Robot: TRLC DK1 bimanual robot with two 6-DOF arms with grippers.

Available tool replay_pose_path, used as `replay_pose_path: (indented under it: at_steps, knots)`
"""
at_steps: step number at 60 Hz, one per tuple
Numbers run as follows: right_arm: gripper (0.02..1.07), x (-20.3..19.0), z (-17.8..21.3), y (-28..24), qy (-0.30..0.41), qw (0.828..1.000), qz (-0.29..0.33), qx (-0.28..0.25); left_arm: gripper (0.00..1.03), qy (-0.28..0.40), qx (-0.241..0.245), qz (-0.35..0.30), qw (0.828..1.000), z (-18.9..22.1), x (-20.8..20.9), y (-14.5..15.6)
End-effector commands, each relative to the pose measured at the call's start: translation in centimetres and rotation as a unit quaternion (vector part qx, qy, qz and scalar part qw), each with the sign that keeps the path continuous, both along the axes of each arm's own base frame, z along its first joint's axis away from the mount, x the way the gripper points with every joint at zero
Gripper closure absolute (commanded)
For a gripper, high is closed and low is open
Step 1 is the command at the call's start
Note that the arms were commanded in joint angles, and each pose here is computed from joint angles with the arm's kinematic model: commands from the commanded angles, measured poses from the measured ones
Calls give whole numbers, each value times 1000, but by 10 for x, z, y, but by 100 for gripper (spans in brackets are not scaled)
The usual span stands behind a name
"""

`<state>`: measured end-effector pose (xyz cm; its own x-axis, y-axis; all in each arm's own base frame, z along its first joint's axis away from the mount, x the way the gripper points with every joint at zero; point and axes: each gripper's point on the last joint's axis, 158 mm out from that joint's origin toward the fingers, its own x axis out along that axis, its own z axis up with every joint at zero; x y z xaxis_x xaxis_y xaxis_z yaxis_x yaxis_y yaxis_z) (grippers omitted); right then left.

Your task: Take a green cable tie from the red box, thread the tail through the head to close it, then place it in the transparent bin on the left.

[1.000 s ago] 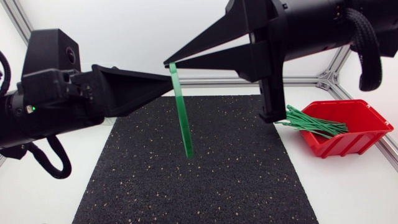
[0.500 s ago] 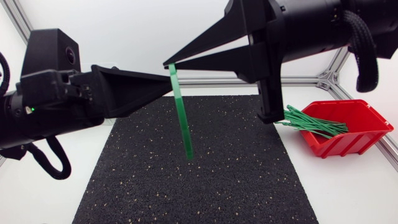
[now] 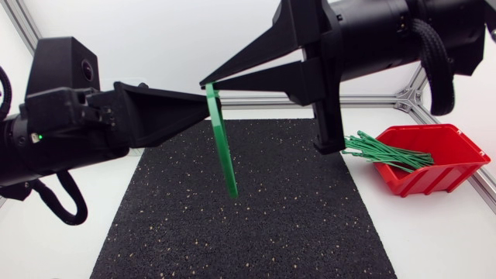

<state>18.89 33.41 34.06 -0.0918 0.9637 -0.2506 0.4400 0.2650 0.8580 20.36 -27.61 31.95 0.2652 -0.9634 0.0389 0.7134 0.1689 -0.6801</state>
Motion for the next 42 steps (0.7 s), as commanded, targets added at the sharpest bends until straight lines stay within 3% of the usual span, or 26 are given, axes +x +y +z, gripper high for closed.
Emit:
replay_pose_path:
  at_steps: [1, 42]
  knots:
    - [101, 9, -21, 5, 43, 999, -7, -17, 100, -15, -2, -9, 1000, 2, -9, 0]
    - [101, 37, -30, -12, 65, 996, -51, -22, 100, -29, 3, 3, 1000, 4, -9, 2]
